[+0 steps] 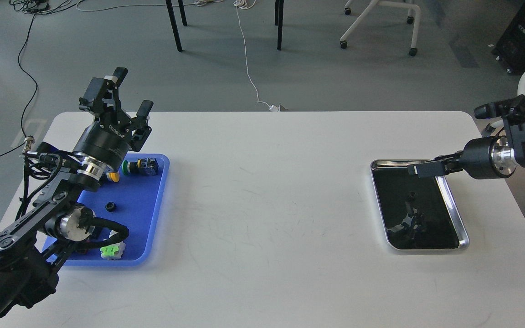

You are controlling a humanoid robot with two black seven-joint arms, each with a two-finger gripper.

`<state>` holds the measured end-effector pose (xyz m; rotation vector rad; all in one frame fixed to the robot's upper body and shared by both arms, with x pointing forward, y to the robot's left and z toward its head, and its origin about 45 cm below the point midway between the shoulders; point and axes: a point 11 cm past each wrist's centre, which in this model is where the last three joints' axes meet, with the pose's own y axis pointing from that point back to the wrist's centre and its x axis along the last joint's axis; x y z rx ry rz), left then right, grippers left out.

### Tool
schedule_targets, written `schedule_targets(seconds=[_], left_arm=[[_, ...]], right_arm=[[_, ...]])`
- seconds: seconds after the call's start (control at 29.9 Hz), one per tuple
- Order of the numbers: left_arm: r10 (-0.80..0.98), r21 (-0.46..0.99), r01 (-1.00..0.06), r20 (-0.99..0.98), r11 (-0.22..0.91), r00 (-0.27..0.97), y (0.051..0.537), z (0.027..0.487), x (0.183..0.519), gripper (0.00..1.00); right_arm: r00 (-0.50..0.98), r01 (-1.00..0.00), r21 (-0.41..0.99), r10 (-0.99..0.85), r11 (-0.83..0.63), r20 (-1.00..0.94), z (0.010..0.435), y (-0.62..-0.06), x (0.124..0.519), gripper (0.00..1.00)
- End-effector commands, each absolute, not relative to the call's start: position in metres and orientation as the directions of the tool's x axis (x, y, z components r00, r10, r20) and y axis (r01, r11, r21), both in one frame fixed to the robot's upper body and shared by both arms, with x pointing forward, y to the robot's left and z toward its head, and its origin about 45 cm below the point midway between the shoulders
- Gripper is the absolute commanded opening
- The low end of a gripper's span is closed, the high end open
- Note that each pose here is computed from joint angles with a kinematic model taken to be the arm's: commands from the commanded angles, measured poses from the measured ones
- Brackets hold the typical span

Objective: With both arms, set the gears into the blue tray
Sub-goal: 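Grasp a second black ring in the metal tray with the right gripper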

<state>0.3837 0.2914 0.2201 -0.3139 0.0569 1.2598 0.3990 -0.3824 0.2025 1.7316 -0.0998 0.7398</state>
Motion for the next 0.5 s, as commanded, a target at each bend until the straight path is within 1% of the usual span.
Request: schedule_targets(seconds=[0.0, 0.17, 0.23, 0.4, 0.47], left_arm=[[0.924, -0.201, -0.940, -0.213, 0.276, 0.317, 0.291, 0.220, 0.383, 0.98], [0.924, -0.204, -0.939, -0.211, 0.279, 0.320, 0.291, 0.222, 0.383, 0.98], [0.924, -0.205, -0.938, -0.210, 0.279, 0.321, 0.291, 0.222, 0.383, 0.98], [0.923, -0.200, -0.938, -0.207, 0.284, 0.323, 0.291, 0.221, 0.382, 0.98], [0.923, -0.199, -0.937, -0.205, 0.286, 0.325, 0.291, 0.221, 0.382, 0.98]], right_arm=[[0.777, -0.419, 0.872, 0.398, -0.253, 0.489, 0.189, -0.380, 0.404, 0.97], [0.748, -0.411, 0.885, 0.475, -0.217, 0.464, 0.176, -0.373, 0.410, 0.95], [0.746, -0.392, 0.895, 0.495, -0.214, 0.445, 0.169, -0.368, 0.408, 0.93], [0.742, -0.370, 0.906, 0.521, -0.206, 0.422, 0.162, -0.364, 0.405, 0.92], [0.739, -0.365, 0.908, 0.529, -0.205, 0.416, 0.160, -0.363, 0.404, 0.90]])
